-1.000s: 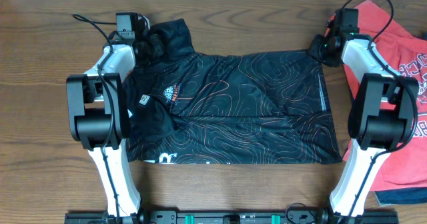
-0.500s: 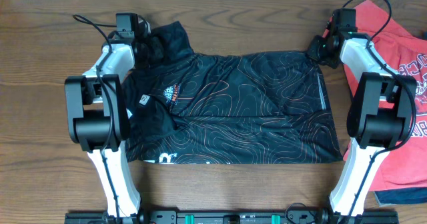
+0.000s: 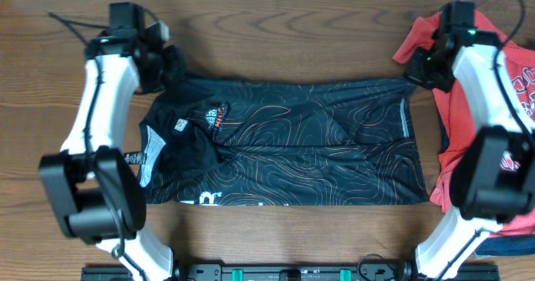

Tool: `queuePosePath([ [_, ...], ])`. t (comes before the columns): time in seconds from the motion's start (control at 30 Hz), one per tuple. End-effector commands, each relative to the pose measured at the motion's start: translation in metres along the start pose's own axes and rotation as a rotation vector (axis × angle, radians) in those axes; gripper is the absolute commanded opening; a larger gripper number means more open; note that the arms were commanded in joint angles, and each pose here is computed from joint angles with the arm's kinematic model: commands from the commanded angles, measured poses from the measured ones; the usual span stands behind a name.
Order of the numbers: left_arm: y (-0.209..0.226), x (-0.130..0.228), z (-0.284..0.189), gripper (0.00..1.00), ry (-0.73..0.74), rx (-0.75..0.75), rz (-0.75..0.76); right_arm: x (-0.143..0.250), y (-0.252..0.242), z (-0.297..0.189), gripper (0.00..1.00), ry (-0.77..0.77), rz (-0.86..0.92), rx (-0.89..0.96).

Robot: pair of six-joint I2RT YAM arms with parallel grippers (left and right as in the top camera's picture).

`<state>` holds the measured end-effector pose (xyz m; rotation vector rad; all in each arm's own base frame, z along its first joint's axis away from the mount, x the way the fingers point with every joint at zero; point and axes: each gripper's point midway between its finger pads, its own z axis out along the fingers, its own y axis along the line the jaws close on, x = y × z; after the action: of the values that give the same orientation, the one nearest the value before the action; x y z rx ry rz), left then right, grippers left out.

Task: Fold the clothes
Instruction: 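Fold the top half down toward the hem with both grippers, then release the folded edge and press it flat with both grippers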

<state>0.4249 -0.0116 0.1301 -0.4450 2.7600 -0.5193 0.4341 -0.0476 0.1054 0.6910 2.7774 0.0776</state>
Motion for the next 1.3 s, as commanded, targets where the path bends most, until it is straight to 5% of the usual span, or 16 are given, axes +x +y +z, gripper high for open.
queuePosePath([
  [0.0, 0.016, 0.012, -0.023, 0.06, 0.026, -0.022, -0.035, 0.003, -0.025, -0.029, 0.01, -0.036, -0.013, 0.119],
  [0.33, 0.041, 0.084, -0.047, 0.06, 0.313, -0.093, -0.142, 0.075, -0.062, -0.049, 0.01, 0.232, -0.05, 0.276],
  [0.73, 0.064, 0.13, -0.061, 0.06, 0.496, -0.225, -0.14, 0.139, -0.087, -0.038, 0.01, 0.466, -0.066, 0.356],
  [1.13, 0.089, 0.186, -0.043, 0.06, 0.673, -0.304, -0.172, 0.162, -0.098, -0.022, 0.02, 0.524, -0.072, 0.387],
  [1.27, 0.093, 0.198, -0.04, 0.06, 0.709, -0.314, -0.181, 0.163, -0.103, -0.025, 0.11, 0.53, -0.082, 0.418],
])
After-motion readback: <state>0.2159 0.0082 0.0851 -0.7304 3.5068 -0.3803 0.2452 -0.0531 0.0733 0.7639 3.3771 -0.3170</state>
